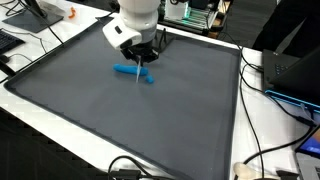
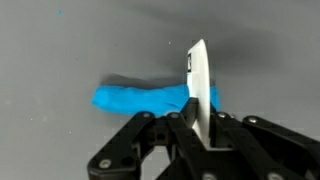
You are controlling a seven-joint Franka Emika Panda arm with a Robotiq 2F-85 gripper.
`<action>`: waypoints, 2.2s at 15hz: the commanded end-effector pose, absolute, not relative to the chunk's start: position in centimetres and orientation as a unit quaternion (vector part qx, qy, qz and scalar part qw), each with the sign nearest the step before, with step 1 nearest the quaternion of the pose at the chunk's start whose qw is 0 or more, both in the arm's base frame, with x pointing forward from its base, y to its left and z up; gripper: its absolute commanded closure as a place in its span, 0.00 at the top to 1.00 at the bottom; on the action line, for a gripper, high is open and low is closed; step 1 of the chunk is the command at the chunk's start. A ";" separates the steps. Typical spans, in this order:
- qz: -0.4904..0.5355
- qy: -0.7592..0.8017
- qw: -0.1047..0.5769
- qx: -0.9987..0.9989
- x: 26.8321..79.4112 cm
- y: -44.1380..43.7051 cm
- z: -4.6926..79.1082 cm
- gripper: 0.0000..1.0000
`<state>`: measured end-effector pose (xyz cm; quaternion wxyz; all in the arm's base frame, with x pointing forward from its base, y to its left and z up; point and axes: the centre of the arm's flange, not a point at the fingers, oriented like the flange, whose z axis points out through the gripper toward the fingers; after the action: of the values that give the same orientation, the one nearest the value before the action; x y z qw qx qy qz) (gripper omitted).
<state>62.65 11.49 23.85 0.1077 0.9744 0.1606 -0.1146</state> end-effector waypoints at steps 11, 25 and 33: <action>-0.142 0.155 0.110 0.971 60.5 10.0 22.2 0.02; -0.128 0.154 0.103 0.974 59.3 9.8 23.9 0.02; -0.094 0.145 0.107 0.979 60.3 9.9 27.3 0.02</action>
<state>60.96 10.38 26.03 0.1065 0.9764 0.1537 -0.1077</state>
